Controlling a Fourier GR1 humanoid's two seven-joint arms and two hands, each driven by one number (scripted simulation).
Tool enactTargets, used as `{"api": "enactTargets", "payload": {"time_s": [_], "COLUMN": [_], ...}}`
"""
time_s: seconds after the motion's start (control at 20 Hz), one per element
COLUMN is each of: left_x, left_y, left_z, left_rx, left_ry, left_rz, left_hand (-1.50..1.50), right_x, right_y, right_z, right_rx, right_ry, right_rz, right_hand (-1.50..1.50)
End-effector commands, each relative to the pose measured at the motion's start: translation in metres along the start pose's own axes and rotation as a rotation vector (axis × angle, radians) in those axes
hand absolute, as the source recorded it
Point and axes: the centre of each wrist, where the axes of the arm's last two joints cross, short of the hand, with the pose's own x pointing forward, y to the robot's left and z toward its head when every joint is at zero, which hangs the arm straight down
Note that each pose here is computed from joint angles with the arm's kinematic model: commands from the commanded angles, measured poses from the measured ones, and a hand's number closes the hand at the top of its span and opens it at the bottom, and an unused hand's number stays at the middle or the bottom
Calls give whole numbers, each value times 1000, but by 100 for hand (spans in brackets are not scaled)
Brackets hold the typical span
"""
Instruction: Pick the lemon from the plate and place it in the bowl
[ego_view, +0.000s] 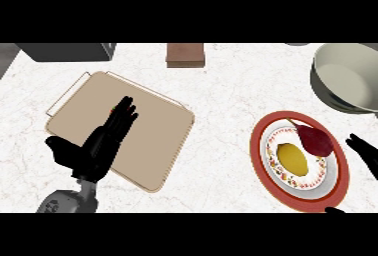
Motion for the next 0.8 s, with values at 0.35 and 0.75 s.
{"api": "enactTargets", "payload": {"time_s": [0.35, 0.75], "left_x": [-2, 5], "left_y": [3, -18], "left_z": [1, -16], "left_rx": [-46, -56], "left_ry": [1, 4], "left_rz": [-2, 6], "left_hand": [0, 0], "right_x": [83, 112], "right_y": [-6, 19], "right_z": [-16, -51], "right_rx": [233, 344], "right_ry": [338, 519], "right_rz": [196, 267], "right_hand": [-150, -150]}}
